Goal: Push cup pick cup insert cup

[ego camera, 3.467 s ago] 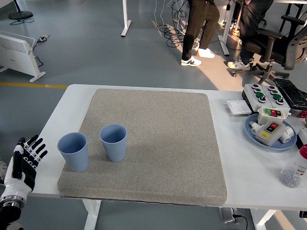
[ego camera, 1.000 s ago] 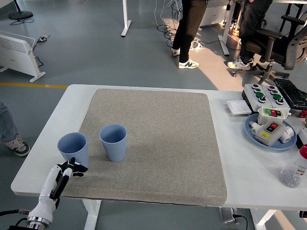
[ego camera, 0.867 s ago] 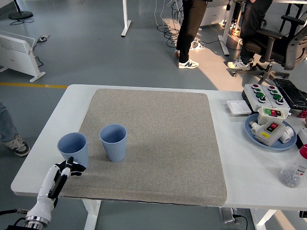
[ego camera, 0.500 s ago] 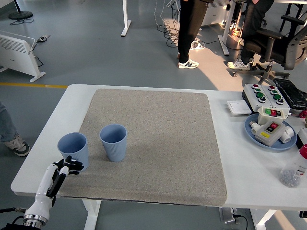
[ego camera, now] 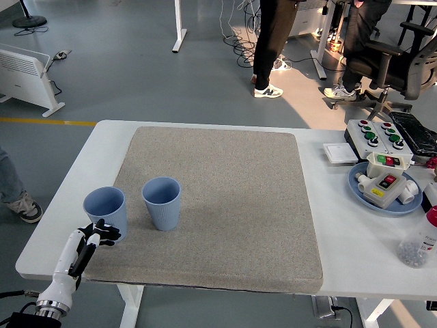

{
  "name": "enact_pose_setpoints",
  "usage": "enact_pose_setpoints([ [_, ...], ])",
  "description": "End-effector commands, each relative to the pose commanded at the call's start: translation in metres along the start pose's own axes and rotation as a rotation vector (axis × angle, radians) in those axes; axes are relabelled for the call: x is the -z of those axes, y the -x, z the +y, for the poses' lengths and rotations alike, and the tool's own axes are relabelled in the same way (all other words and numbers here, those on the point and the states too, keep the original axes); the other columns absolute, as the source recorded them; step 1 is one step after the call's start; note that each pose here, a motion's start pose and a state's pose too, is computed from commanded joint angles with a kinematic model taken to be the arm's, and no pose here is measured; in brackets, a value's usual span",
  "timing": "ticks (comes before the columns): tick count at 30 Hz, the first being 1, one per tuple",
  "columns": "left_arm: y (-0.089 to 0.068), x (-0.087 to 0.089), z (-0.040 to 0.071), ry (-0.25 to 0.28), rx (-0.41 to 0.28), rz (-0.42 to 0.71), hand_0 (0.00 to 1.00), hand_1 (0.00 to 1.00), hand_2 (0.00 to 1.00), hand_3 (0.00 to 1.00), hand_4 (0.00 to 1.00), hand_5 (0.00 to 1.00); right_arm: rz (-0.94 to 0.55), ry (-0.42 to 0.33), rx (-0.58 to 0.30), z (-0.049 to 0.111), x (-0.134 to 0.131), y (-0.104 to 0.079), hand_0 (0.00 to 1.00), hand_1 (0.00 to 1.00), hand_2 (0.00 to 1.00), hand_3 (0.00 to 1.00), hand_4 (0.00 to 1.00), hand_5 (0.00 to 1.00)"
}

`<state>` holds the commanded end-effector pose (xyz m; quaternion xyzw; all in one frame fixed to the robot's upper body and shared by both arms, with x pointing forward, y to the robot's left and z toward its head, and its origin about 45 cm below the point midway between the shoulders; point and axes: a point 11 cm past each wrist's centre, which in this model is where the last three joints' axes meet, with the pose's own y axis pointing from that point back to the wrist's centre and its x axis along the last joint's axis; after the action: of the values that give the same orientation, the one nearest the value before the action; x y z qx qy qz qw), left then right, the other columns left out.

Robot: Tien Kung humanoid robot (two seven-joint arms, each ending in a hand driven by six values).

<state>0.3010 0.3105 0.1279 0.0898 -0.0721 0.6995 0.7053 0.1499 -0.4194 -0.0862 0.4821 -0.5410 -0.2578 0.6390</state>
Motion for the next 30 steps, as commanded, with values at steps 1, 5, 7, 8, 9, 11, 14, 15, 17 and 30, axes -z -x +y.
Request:
enact_pose_setpoints([
  [1, 0.000, 0.000, 0.000, 0.000, 0.000, 0.000, 0.513, 0.544, 0.514, 0.461, 0.580, 0.998, 0.000, 0.000, 0.000, 0.000, 0.000, 0.000, 0.523, 0.544, 0.623, 0.567, 0.118, 0.454],
  [5, 0.001, 0.001, -0.002, 0.000, 0.003, -0.001, 0.541, 0.548, 0.512, 0.460, 0.579, 0.998, 0.003, 0.003, 0.002, 0.000, -0.002, 0.001, 0.523, 0.544, 0.623, 0.566, 0.118, 0.455],
  [7, 0.002, 0.001, -0.002, 0.001, 0.003, 0.000, 0.541, 0.548, 0.512, 0.460, 0.579, 0.998, 0.004, 0.004, 0.004, 0.000, -0.002, 0.002, 0.523, 0.544, 0.623, 0.566, 0.118, 0.455],
  [8, 0.002, 0.001, -0.003, 0.001, 0.003, 0.000, 0.541, 0.548, 0.512, 0.460, 0.579, 0.998, 0.004, 0.005, 0.004, 0.000, -0.003, 0.002, 0.523, 0.544, 0.623, 0.566, 0.118, 0.455],
  [9, 0.002, 0.001, -0.003, 0.001, 0.004, -0.001, 0.541, 0.548, 0.512, 0.460, 0.579, 0.998, 0.005, 0.006, 0.004, 0.000, -0.003, 0.002, 0.523, 0.544, 0.623, 0.566, 0.118, 0.455],
  [11, 0.002, 0.001, -0.004, 0.002, 0.006, -0.003, 0.551, 0.552, 0.511, 0.457, 0.579, 0.998, 0.005, 0.006, 0.005, 0.000, -0.003, 0.003, 0.523, 0.544, 0.623, 0.567, 0.117, 0.453],
  [14, 0.003, 0.000, -0.006, 0.004, 0.008, -0.006, 0.551, 0.552, 0.511, 0.457, 0.579, 0.998, 0.006, 0.008, 0.006, 0.000, -0.004, 0.003, 0.523, 0.544, 0.623, 0.567, 0.117, 0.453],
  [15, 0.002, 0.000, -0.007, 0.005, 0.008, -0.007, 0.551, 0.552, 0.511, 0.457, 0.579, 0.998, 0.005, 0.008, 0.007, 0.000, -0.004, 0.004, 0.523, 0.544, 0.623, 0.567, 0.117, 0.453],
  [17, 0.002, 0.000, -0.009, 0.008, 0.009, -0.011, 0.551, 0.552, 0.511, 0.459, 0.577, 0.998, 0.006, 0.009, 0.007, 0.000, -0.005, 0.004, 0.523, 0.544, 0.623, 0.567, 0.118, 0.453],
  [30, 0.003, -0.002, -0.020, 0.015, 0.025, -0.032, 0.550, 0.552, 0.509, 0.453, 0.574, 0.998, 0.010, 0.010, 0.010, 0.000, -0.006, 0.006, 0.523, 0.544, 0.623, 0.567, 0.118, 0.453],
])
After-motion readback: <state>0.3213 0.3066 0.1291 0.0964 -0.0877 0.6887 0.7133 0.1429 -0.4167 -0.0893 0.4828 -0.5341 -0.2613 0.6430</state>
